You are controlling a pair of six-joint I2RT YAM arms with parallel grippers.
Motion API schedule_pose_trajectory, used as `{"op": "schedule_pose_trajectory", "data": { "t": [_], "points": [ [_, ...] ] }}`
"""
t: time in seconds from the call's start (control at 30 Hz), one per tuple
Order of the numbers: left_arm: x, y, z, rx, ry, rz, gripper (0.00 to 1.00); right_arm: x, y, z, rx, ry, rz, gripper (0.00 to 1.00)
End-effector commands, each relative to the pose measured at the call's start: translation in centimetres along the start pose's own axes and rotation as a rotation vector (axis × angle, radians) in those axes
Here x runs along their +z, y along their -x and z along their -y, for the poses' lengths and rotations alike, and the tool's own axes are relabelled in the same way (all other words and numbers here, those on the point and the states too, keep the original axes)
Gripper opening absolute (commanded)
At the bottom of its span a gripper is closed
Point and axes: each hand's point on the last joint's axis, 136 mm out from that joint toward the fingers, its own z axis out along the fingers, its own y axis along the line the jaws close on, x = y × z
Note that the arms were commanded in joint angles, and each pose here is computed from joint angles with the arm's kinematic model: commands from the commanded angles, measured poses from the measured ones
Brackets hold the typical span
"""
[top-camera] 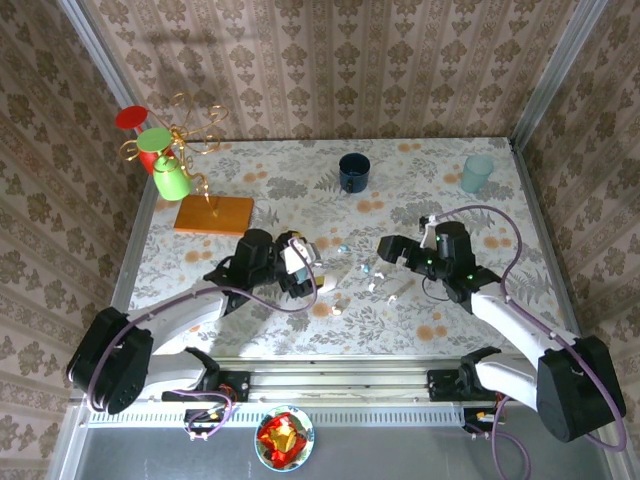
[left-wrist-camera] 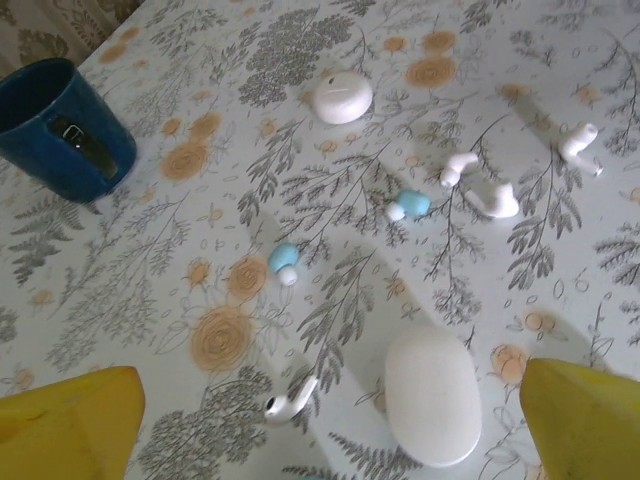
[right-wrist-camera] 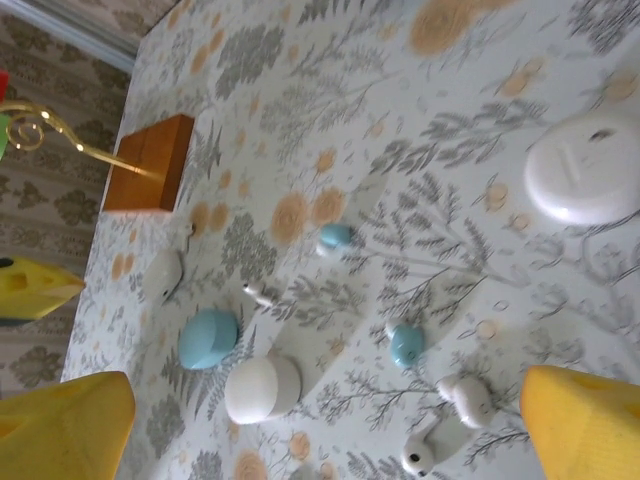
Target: Insert the wireless bluetooth earbuds into the charging case
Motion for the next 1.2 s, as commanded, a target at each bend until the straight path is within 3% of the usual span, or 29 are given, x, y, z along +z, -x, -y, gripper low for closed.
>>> {"op": "schedule_pose_trajectory", "data": {
  "t": [0.0, 0.43, 0.57, 0.73, 0.87, 1.17],
  "points": [
    [0.8, -0.3, 0.8, -0.063, 0.000, 0.040, 0.95, 0.6, -0.3, -0.8, 0.023, 0.035, 0.002, 1.00],
    [5.5, -5.1, 3.1, -0.066, -0.103, -0.037, 0.91, 1.8, -1.5, 0.0, 0.033, -0.001, -0.023, 1.00],
    [6.3, -5.7, 3.8, -0.080, -0.151, -0.058, 0.82, 1.9, -1.6, 0.3, 0.036, -0.008, -0.020, 1.00],
    [6.7, -5.7, 4.1, -0.087, -0.167, -0.049, 0.65, 1.8, -1.8, 0.7, 0.038, -0.027, -0.017, 1.00],
    [6.6, -5.9, 4.3, -0.076, -0.172, -0.059, 0.64, 1.6, -1.6, 0.9, 0.031, -0.040, -0.008, 1.00],
    [6.4, -5.4, 4.2, -0.067, -0.166, -0.053, 0.40, 1.4, -0.9, 0.4, 0.027, -0.045, 0.002, 1.00]
  ]
}}
